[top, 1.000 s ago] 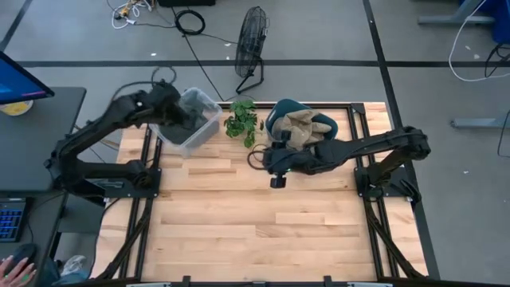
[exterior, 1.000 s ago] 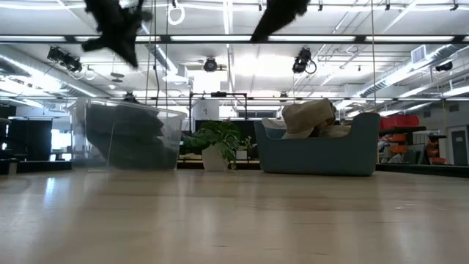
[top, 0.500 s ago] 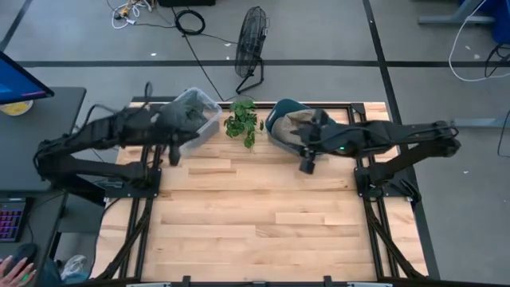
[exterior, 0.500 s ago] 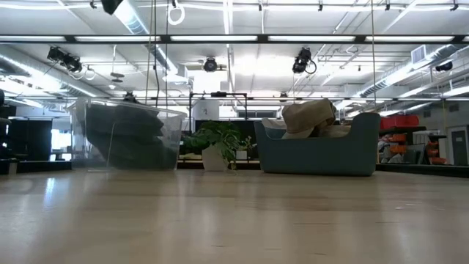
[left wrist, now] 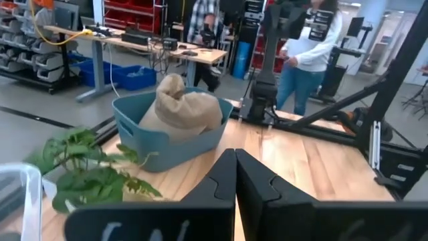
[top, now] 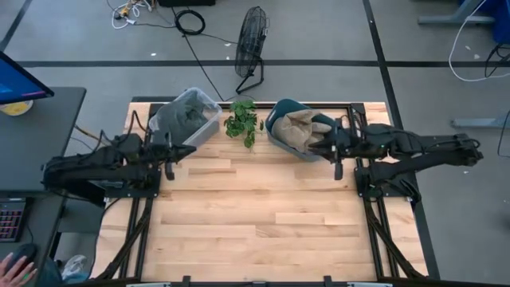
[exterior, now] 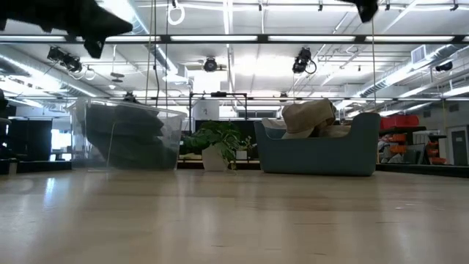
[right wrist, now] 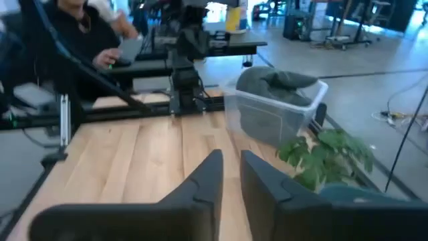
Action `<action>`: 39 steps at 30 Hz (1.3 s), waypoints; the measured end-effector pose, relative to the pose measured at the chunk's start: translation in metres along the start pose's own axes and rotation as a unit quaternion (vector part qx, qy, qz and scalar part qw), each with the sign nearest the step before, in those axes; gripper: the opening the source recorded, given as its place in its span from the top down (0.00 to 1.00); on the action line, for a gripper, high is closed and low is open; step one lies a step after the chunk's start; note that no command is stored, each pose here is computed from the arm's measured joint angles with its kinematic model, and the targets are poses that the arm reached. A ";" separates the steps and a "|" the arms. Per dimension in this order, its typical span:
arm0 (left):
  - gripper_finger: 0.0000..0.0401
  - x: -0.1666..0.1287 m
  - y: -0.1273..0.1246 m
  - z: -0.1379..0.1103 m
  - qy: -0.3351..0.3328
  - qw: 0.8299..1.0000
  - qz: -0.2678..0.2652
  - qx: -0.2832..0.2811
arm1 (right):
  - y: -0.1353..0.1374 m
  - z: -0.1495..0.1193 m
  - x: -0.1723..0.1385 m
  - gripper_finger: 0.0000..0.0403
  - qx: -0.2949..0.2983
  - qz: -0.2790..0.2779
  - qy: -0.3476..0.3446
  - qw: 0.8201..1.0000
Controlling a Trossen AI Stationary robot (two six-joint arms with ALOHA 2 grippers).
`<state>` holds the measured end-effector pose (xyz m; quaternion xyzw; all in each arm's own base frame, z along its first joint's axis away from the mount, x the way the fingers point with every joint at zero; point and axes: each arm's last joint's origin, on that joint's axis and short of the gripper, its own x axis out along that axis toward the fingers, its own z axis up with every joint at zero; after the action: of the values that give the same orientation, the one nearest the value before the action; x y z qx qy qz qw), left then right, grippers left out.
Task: Pick & Place hat
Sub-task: Return to Home Position
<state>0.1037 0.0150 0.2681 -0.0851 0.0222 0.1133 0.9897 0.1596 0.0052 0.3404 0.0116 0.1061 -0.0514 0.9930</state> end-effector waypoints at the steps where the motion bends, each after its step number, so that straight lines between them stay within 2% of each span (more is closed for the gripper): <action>1: 0.99 -0.001 0.001 -0.005 0.000 1.000 0.000 0.000 | -0.002 -0.006 -0.003 0.87 0.009 -0.004 -0.005 1.000; 3: 0.99 -0.003 0.003 -0.013 -0.002 1.000 0.000 0.000 | -0.007 -0.019 -0.010 0.91 0.029 -0.011 -0.013 0.999; 9: 0.99 -0.009 0.006 -0.029 -0.035 0.999 -0.005 0.012 | -0.013 -0.056 -0.024 0.99 0.052 0.026 -0.077 0.995; 14: 0.99 -0.013 0.009 -0.043 -0.064 0.998 -0.009 0.019 | -0.017 -0.082 -0.029 0.98 0.063 0.015 -0.115 0.991; 24: 0.99 -0.008 0.013 -0.074 -0.100 0.995 -0.019 0.018 | -0.019 -0.119 -0.031 0.99 0.055 0.012 -0.113 0.992; 28: 0.99 -0.006 0.014 -0.078 -0.124 0.991 -0.021 0.036 | -0.019 -0.132 -0.031 0.99 0.055 0.016 -0.114 0.992; 32: 0.99 -0.004 0.013 -0.082 -0.130 0.990 -0.042 0.041 | -0.019 -0.146 -0.029 0.99 0.051 0.017 -0.124 0.991; 39: 0.99 -0.004 0.013 -0.083 -0.121 0.991 -0.044 0.039 | -0.019 -0.170 -0.022 0.99 0.055 0.019 -0.146 0.988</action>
<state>0.0950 0.0124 0.1840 -0.0331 -0.0972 0.0785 0.9916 0.1002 -0.0061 0.1788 0.0605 -0.0432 -0.0399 0.9964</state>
